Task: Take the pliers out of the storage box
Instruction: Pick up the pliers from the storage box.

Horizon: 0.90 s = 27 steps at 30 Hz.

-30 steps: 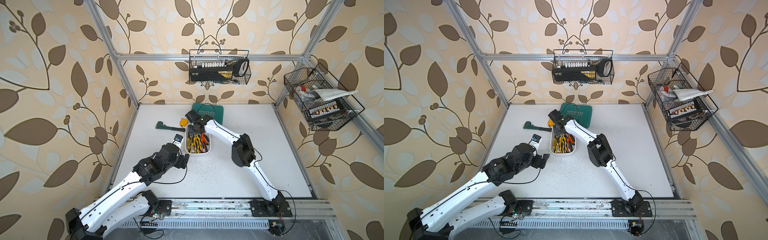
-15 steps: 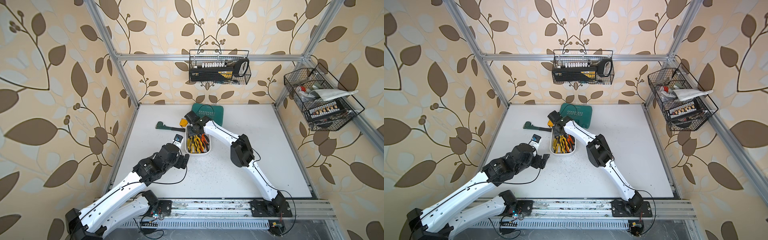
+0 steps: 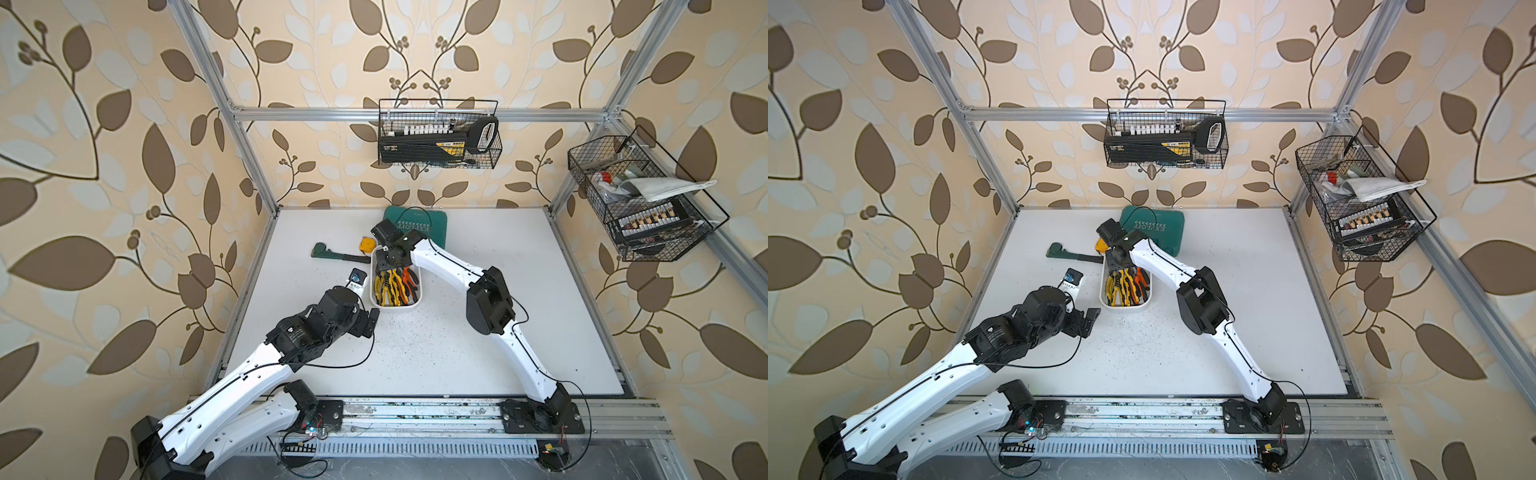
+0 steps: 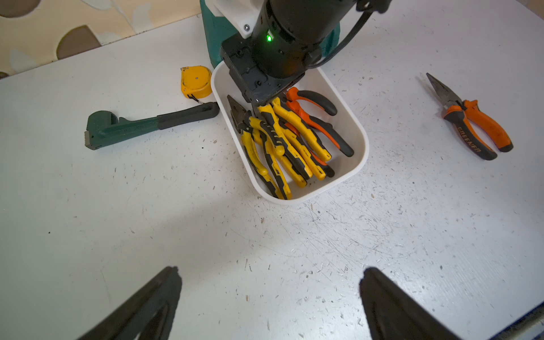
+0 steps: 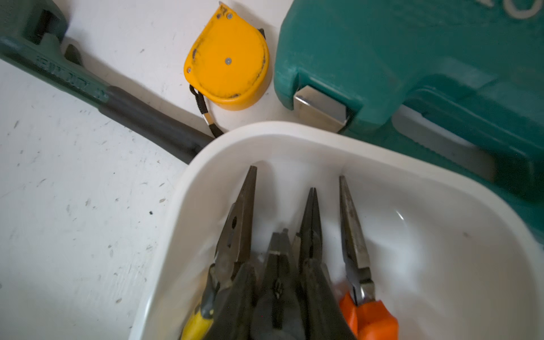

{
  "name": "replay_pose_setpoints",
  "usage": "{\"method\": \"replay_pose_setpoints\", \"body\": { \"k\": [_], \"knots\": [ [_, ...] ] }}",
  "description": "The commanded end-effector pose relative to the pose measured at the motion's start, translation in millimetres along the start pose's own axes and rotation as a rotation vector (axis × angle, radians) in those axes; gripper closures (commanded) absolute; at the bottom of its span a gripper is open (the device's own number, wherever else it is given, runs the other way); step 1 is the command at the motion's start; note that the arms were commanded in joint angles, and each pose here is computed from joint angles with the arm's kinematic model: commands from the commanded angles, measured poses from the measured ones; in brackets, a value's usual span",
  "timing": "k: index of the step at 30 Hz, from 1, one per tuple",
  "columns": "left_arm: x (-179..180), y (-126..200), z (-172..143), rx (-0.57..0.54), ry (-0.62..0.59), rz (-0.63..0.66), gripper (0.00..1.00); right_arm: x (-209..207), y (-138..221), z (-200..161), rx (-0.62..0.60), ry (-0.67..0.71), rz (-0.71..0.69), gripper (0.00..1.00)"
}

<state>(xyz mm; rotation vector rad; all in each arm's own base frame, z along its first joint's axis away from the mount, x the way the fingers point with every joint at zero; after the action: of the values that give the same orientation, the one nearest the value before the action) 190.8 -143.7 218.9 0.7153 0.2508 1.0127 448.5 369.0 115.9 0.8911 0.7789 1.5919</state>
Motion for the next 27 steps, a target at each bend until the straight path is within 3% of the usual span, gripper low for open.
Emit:
{"method": "replay_pose_setpoints", "body": {
  "k": [1,7,21,27],
  "knots": [
    [-2,-1,5,-0.026,-0.004,-0.014,0.01,6,43,28,-0.094,-0.010,0.068,0.91],
    [-6,-5,8,-0.029,-0.013,-0.032,0.01,4,55,32,-0.088,-0.016,0.084,1.00],
    [-14,-11,16,-0.056,-0.023,-0.076,0.01,-13,103,57,-0.081,-0.087,0.155,1.00],
    [-16,-13,19,-0.069,-0.024,-0.090,0.01,-20,107,60,-0.065,-0.111,0.167,1.00]
  ]
}}
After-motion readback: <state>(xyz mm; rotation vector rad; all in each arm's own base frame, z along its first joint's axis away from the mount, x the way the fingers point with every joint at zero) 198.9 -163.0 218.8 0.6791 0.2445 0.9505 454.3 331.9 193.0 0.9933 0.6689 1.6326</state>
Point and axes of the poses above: each gripper's point midway between its finger pads, its own y axis back along the fingers, its own x axis along the line the jaws close on, z = x × y, the point moved 4 cm from there along y, back along the fingers, and after that the axes turned 9 degrees about -y, right-handed, at the moved point
